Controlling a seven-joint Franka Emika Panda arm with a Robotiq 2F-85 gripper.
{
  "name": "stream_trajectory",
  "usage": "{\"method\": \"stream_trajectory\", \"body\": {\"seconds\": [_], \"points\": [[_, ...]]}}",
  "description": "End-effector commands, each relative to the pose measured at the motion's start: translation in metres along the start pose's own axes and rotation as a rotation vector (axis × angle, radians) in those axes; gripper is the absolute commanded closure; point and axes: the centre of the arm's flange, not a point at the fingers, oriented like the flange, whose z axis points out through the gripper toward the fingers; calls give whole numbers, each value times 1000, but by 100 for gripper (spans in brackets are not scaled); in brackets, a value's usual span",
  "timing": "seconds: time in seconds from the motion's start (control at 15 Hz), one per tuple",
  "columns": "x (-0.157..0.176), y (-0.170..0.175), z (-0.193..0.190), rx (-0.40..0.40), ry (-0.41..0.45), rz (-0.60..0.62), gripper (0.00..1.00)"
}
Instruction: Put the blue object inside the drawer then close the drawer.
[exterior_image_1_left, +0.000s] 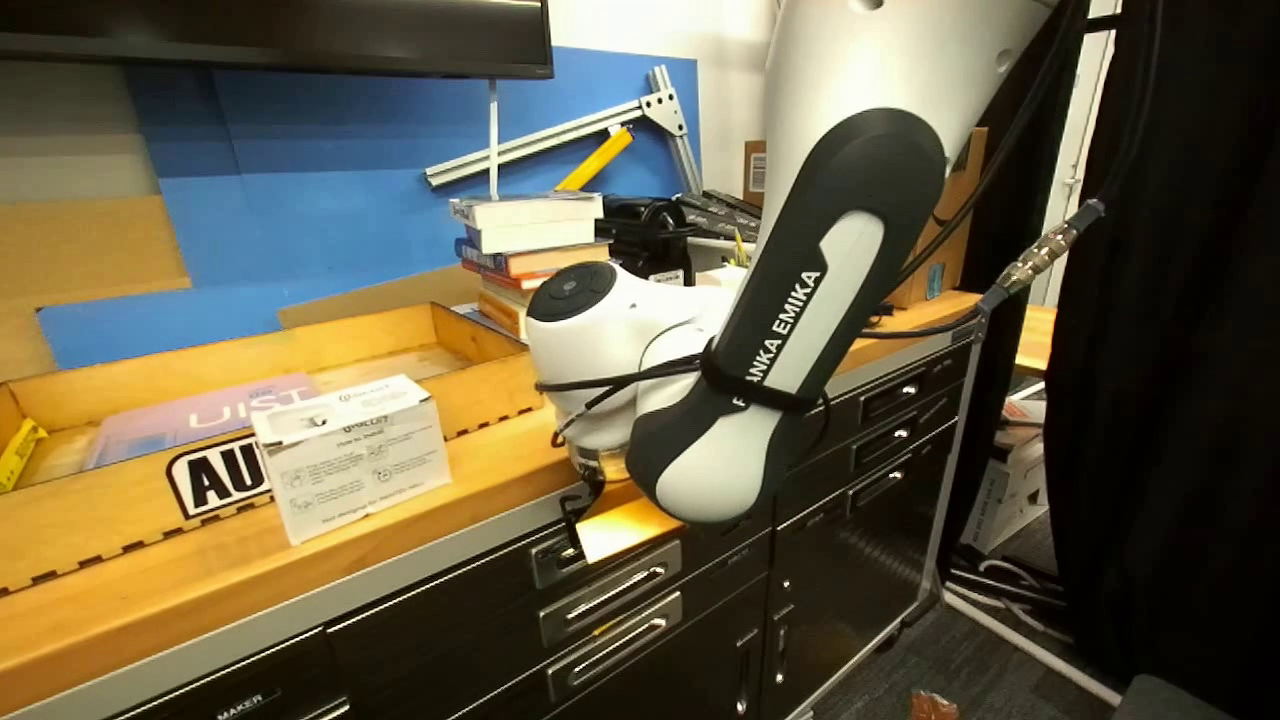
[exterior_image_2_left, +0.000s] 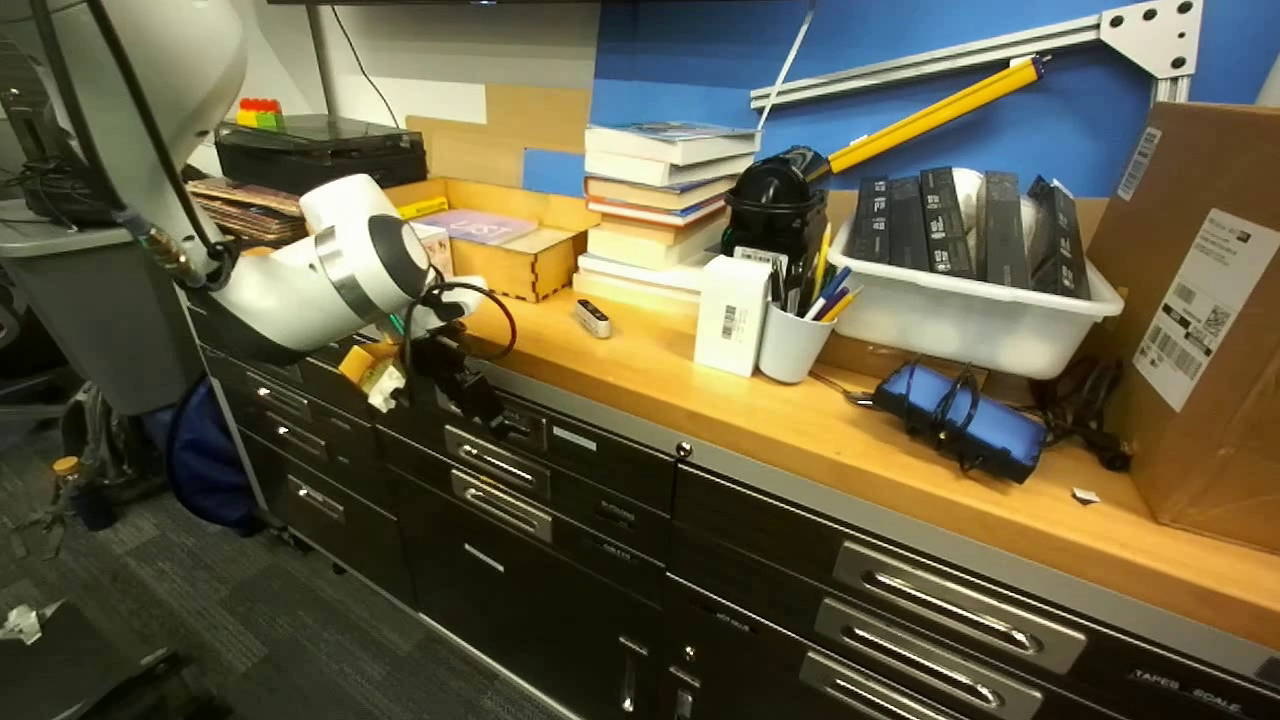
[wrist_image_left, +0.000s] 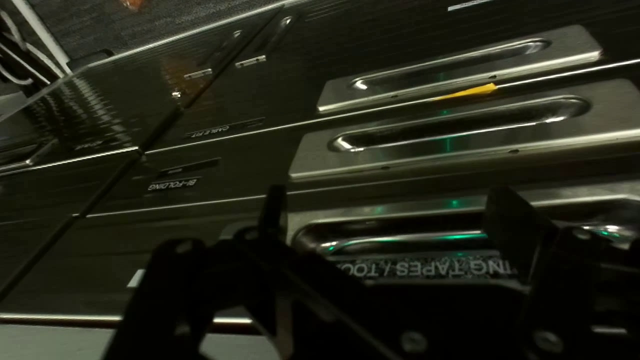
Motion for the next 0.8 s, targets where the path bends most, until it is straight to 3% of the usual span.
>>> {"method": "stream_trajectory", "body": {"seconds": [0.0,0.13,0.73], "points": [[12,3,-27,34,47,40,0],[10,16,-51,7,-10,14,0],[0,44,-218,207,-63,-201,0]]}}
